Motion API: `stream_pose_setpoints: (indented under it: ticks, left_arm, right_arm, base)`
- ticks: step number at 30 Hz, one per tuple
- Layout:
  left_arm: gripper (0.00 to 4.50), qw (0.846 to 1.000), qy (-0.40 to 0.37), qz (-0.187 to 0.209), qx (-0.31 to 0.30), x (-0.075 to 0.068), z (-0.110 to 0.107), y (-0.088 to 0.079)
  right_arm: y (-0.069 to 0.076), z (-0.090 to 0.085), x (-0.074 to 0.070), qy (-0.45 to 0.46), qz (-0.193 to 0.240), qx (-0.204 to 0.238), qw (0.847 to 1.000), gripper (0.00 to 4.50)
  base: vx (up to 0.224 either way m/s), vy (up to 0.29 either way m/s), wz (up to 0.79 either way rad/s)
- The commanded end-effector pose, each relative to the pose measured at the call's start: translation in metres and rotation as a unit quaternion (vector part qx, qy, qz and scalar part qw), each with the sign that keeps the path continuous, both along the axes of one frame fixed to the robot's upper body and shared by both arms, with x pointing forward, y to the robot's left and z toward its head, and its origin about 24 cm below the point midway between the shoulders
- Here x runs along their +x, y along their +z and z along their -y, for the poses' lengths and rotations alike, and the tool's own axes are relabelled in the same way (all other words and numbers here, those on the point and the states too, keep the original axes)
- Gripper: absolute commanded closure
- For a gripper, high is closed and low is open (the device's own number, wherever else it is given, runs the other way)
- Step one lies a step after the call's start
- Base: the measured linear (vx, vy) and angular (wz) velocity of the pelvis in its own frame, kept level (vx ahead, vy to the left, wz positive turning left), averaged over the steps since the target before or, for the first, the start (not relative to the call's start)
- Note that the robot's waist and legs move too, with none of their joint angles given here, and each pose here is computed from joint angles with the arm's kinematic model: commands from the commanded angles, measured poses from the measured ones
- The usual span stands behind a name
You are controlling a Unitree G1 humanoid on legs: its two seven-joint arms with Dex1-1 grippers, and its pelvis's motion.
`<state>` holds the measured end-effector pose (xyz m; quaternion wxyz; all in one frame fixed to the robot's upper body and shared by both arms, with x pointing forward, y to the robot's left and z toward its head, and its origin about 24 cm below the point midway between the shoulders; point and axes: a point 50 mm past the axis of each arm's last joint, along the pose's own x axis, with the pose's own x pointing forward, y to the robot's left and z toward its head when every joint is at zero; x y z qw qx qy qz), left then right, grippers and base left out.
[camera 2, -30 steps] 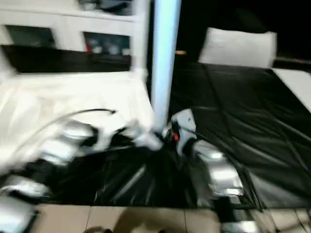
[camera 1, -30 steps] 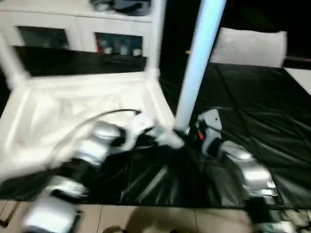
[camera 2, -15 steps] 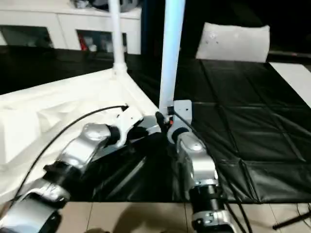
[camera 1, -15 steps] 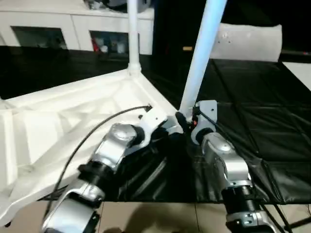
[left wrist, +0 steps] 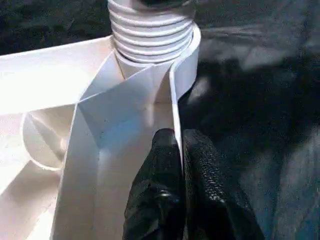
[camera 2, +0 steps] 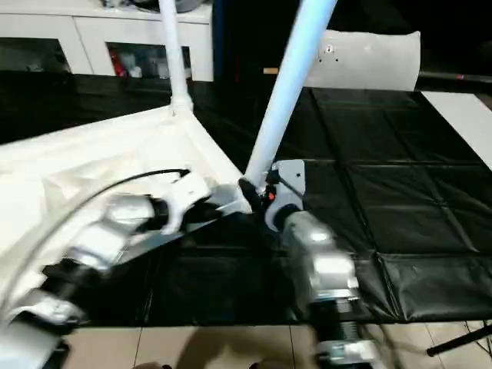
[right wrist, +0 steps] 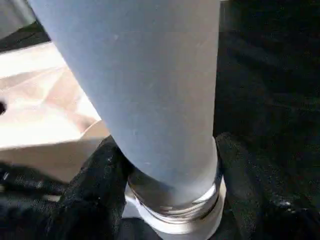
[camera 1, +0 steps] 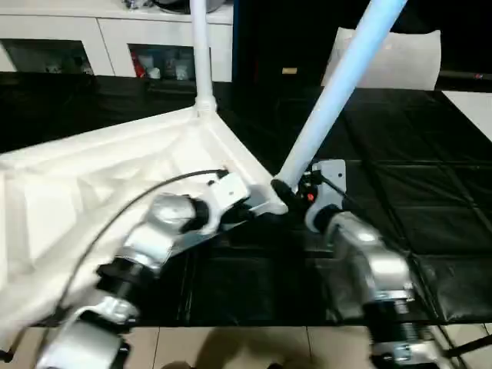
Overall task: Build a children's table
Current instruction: Rotate leg to tighten
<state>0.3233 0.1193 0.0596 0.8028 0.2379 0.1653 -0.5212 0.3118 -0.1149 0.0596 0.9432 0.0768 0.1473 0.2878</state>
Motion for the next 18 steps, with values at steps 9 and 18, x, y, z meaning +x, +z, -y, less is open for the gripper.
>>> stream_pose_setpoints:
  ticks: [9,18]
  left_arm:
    - [4.5,0.993,-0.11,-0.002,0.045,-0.005,-0.011,0.003]
    - [4.5,0.989,-0.139,-0.008,0.054,-0.003,-0.014,0.007]
  right_arm:
    - [-0.014,0.026,-0.01,0.152,-0.1,-0.068,0.981,2.1]
    - [-0.016,0.027,-0.017,0.251,-0.119,-0.099,0.955,2.1]
  base:
    - [0.0,0.0,0.0]
    - [0.0,0.0,0.0]
